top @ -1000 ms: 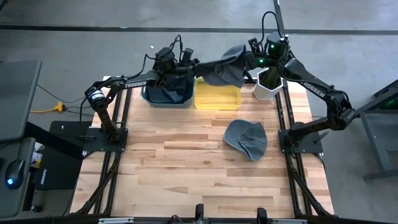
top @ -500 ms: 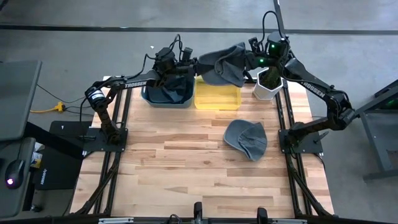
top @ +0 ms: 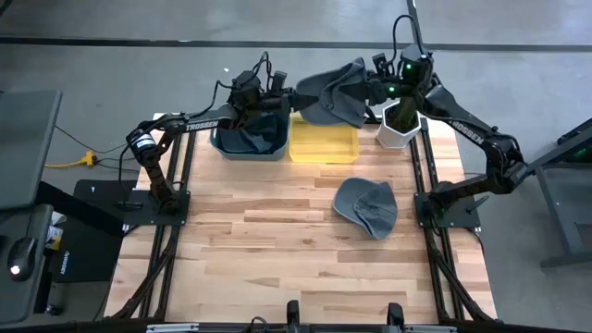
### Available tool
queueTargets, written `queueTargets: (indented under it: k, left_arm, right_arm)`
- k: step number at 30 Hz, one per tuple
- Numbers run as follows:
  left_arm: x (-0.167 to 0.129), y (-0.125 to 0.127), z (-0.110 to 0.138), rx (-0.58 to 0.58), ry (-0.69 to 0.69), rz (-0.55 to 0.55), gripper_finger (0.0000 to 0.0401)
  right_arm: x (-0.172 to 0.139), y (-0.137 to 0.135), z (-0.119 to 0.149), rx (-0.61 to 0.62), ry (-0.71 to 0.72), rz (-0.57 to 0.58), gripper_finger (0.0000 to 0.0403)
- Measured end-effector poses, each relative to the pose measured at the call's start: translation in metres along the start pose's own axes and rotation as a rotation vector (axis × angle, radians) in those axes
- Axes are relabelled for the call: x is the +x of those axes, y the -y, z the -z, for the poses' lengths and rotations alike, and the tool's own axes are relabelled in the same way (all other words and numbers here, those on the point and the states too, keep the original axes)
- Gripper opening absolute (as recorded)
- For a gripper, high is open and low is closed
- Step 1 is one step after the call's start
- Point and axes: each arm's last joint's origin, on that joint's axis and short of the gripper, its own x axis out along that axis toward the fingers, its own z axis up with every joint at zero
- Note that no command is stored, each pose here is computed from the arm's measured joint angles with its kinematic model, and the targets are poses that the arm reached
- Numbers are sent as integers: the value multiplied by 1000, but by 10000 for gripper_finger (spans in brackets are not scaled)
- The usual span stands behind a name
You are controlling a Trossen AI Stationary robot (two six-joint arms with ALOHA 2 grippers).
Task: Pick & Place hat
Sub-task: Put the left gray cap into the yellow bin
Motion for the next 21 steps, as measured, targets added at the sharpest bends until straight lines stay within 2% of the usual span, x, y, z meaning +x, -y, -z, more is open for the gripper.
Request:
queueTargets:
  k: [11, 21]
  left_arm:
    - [0, -2, 0, -52, 24, -37, 0]
    - [-11, -17, -8, -132, 26, -109, 0]
  right_arm:
    - [-24, 8, -11, -5, -1, -40, 170]
    - [-58, -2, -22, -70, 55, -39, 158]
